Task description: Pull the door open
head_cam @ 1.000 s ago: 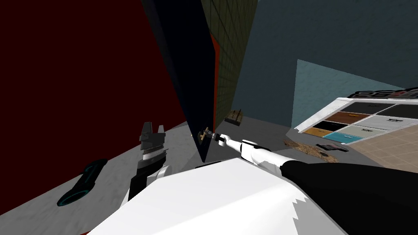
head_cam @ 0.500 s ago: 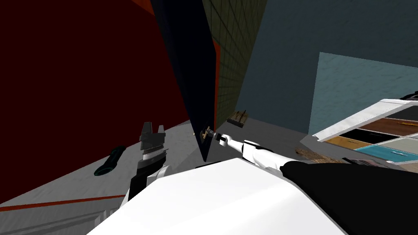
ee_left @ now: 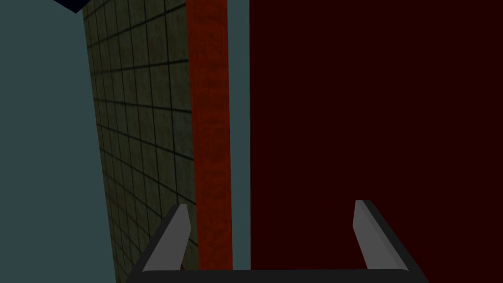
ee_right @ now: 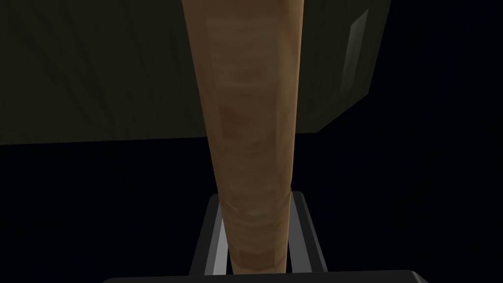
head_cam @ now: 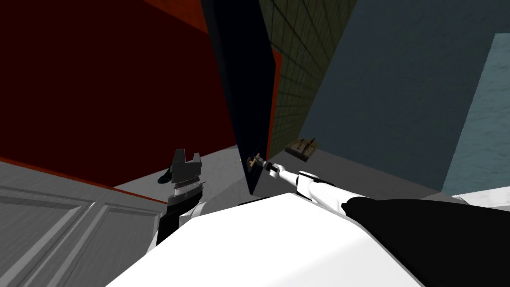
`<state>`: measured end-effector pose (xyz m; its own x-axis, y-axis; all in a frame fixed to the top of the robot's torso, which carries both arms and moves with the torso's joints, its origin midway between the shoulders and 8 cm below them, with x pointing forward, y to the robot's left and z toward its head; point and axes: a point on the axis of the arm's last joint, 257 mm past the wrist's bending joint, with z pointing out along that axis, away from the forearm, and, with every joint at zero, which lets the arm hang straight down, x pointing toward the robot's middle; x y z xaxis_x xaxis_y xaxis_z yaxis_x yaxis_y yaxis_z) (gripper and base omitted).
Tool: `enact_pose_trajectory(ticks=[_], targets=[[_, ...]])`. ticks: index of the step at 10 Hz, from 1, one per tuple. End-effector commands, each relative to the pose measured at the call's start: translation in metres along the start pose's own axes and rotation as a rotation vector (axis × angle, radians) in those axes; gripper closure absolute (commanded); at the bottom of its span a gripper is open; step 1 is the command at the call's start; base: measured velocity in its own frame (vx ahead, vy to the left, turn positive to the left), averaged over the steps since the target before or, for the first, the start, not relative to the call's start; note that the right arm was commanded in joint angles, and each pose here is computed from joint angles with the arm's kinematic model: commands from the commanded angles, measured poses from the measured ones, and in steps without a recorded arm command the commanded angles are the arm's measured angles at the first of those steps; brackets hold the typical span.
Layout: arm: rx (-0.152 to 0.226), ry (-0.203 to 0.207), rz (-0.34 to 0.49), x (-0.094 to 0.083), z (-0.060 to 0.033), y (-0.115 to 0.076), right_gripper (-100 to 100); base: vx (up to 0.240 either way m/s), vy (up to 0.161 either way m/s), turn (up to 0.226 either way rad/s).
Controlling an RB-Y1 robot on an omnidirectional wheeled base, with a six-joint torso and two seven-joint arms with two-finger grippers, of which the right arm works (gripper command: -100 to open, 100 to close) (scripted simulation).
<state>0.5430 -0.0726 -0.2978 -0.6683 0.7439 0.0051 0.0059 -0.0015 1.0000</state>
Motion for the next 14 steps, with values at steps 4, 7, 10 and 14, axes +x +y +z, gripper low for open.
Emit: enact_pose_trajectory(ticks=[4, 7, 10, 14], targets=[[-0.006, -0.100, -0.005, -0.042, -0.0119, 0.006, 100, -0.070, -0.103, 0.361], [-0.004, -0.152, -0.005, -0.063, -0.0207, 0.005, 100, -0.074, -0.101, 0.347], [-0.004, -0.193, -0.005, -0.079, -0.0278, 0.005, 100, -0.062, -0.077, 0.279], [0.002, -0.226, -0.006, -0.102, -0.0477, 0.002, 100, -0.054, -0.045, 0.192]])
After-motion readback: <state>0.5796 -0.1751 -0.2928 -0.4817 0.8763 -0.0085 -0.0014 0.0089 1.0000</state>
